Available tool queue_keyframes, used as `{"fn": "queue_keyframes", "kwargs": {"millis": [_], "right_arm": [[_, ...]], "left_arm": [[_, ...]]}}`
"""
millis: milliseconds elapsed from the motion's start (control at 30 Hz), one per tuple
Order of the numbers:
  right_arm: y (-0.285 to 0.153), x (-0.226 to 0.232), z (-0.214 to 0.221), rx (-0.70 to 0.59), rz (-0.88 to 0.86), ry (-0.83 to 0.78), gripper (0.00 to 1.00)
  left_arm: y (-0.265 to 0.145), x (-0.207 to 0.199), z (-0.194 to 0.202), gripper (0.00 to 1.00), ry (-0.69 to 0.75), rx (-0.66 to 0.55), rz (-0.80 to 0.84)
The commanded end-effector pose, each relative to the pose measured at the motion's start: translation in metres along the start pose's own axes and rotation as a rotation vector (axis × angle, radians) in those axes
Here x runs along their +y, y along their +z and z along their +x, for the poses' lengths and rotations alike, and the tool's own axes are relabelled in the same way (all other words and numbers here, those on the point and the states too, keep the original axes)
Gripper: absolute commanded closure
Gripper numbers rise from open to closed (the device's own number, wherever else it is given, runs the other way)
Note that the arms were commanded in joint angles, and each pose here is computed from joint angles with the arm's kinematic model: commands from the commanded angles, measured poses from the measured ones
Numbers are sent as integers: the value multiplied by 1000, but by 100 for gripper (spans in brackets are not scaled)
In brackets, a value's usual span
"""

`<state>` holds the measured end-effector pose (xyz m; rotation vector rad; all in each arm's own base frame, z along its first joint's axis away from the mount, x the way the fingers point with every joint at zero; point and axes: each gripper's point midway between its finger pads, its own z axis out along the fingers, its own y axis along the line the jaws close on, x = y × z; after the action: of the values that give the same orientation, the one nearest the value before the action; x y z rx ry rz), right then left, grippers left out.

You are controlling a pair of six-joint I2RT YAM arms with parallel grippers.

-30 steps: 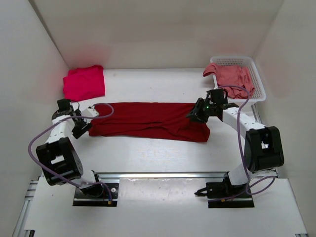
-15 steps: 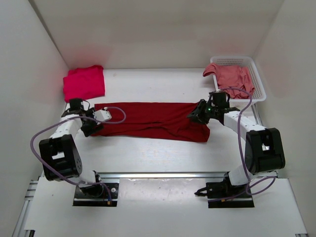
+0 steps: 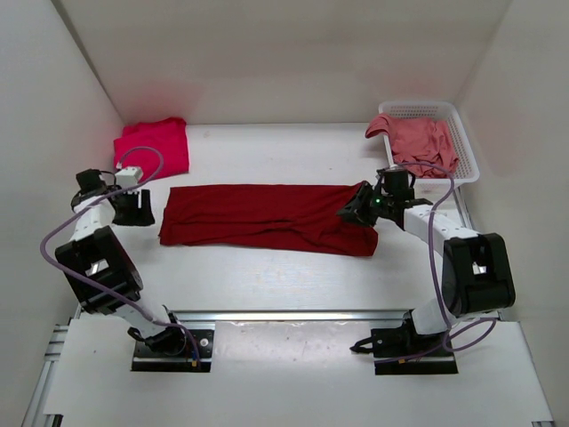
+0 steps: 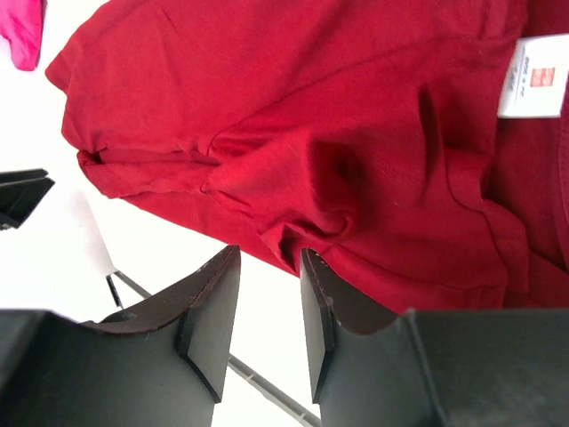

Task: Fold and stack the t-shirts
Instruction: Fold the other side of the tshirt into a rectangle

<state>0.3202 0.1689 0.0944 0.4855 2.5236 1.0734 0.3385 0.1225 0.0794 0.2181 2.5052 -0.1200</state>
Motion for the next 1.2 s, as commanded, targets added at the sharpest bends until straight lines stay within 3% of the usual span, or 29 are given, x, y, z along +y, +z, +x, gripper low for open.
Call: {"fn": "queue_keyframes", "kwargs": {"millis": [0, 233, 467, 600, 667, 867, 967, 1033, 1167], "right_arm": [[-6, 9, -6, -43, -53, -19, 67], [-11, 5, -3, -52, -61, -15, 68], [-19, 4, -10, -86, -72, -16, 68], [-19, 3, -6, -78, -69, -24, 68], [-20, 3, -8, -84, -65, -28, 68], [-23, 3, -9, -95, -60, -19, 69], [-23, 4, -6, -86, -67, -23, 69], [-23, 1, -5, -84, -59, -16, 69], [-24, 5, -4, -84, -63, -26, 69]], "left_arm": [[-7, -42, 5, 26, -260, 27, 126], [-4, -53, 38, 28, -551, 149, 211], [4, -57, 54, 27, -474, 218, 76], [12, -59, 56, 25, -524, 199, 86], [15, -53, 55, 27, -545, 195, 85], [20, -49, 62, 50, -544, 211, 66], [24, -48, 55, 56, -553, 195, 92], [25, -47, 49, 55, -548, 183, 96], [26, -49, 55, 42, -527, 213, 74]]}}
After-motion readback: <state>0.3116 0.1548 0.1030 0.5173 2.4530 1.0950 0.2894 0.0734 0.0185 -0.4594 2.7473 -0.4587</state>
